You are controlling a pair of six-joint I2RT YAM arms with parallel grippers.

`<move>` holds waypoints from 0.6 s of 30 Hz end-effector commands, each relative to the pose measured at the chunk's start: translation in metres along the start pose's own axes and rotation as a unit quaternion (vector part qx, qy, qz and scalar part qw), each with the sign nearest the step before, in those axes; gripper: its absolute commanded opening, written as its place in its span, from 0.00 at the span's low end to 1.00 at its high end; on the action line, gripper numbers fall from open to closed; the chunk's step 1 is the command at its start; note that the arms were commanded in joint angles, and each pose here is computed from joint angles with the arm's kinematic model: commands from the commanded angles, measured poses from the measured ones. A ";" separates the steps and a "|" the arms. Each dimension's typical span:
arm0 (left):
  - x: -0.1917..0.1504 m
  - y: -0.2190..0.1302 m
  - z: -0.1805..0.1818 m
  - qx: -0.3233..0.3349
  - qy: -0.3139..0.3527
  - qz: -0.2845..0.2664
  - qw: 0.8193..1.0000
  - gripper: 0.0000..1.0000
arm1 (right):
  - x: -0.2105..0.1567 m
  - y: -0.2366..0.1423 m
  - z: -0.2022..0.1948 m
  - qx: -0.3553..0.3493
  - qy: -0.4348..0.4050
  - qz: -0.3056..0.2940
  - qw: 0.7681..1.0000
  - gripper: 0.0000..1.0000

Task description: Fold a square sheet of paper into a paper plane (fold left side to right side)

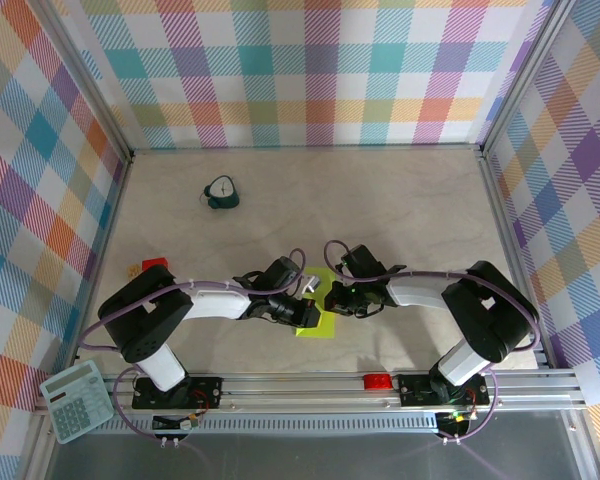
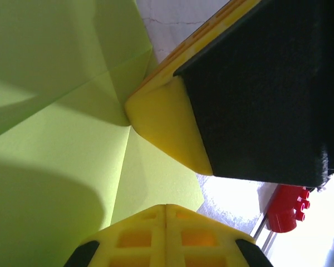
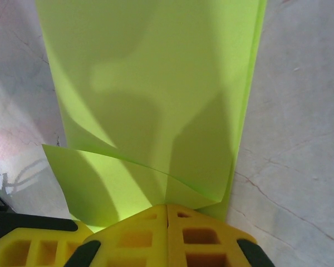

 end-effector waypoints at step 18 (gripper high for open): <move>-0.010 0.003 0.022 0.001 -0.013 -0.002 1.000 0.00 | -0.042 0.008 -0.055 -0.107 0.046 0.097 0.988 0.00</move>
Point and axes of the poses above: each hand's point on the last joint's axis, 136 mm out from that joint toward the fingers, its own y axis out along the fingers, its own z axis along the line the jaws close on, x = y × z, the point moved 6 cm from there along -y, back along the fingers, and after that the axes turned 14 degrees about -y, right-handed, at the moved point
